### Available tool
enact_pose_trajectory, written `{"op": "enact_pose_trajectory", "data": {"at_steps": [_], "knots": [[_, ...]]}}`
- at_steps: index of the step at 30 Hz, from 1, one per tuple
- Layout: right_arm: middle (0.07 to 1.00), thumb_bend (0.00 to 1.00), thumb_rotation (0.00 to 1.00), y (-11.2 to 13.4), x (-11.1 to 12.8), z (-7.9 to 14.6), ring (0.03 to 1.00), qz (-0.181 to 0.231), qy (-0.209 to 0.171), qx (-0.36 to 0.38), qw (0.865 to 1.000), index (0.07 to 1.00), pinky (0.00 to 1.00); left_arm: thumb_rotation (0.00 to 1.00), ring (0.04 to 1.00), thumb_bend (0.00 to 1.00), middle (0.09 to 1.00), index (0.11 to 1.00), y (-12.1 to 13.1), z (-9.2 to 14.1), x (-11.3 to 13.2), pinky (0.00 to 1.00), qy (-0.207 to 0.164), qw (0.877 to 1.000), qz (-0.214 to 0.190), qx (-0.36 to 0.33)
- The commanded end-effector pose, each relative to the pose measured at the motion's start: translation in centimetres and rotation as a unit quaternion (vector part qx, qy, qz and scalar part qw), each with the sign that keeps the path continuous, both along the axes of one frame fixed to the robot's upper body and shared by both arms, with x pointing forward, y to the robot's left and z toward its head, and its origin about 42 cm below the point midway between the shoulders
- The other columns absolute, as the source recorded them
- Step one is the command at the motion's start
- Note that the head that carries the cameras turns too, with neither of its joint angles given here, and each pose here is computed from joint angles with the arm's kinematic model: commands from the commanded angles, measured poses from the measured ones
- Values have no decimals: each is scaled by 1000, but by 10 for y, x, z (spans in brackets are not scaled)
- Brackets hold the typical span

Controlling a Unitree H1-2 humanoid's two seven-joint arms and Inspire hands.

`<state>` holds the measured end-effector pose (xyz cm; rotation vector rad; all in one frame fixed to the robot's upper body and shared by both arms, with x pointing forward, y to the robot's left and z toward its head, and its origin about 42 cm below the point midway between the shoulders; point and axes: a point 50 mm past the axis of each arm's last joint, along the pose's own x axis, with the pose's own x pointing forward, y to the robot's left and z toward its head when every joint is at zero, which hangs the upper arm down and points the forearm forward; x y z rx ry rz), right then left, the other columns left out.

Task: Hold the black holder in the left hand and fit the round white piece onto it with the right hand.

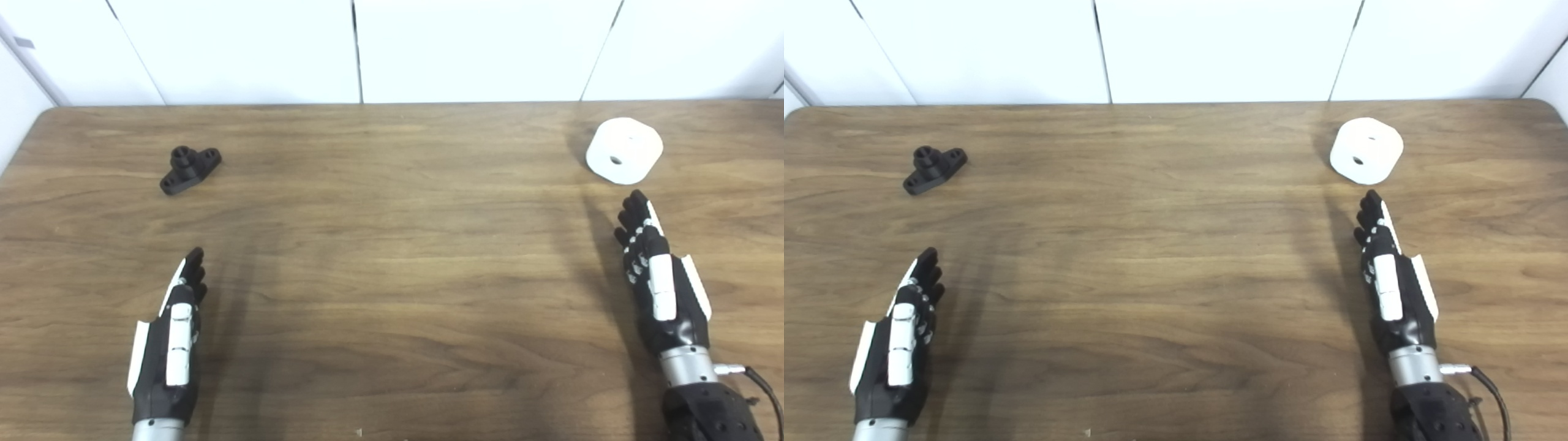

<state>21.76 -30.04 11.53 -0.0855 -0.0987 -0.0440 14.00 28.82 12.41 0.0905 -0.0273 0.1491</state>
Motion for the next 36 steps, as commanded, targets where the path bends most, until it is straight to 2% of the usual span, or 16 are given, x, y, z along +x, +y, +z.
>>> {"op": "enact_pose_trajectory", "data": {"at_steps": [1,14,25,36], "knots": [[1000,575,1000,-10,-24,-7,1000,0,16,-15,1000,1000,1000,1000,1000,481,996,961,-6,6,-6,1000,-12,1000,3,-6],[997,584,1000,-11,-25,-7,1000,-1,18,-22,1000,1000,1000,1000,1000,472,995,956,-9,6,-7,1000,-11,1000,3,-3],[1000,606,1000,-20,-26,-23,1000,4,21,-28,999,1000,1000,1000,1000,417,997,953,-19,-9,-9,1000,-8,1000,-3,-8],[1000,585,1000,-26,-26,-30,1000,4,32,-19,999,1000,1000,1000,1000,442,993,945,-28,-18,-11,1000,-5,1000,-1,-3]]}}
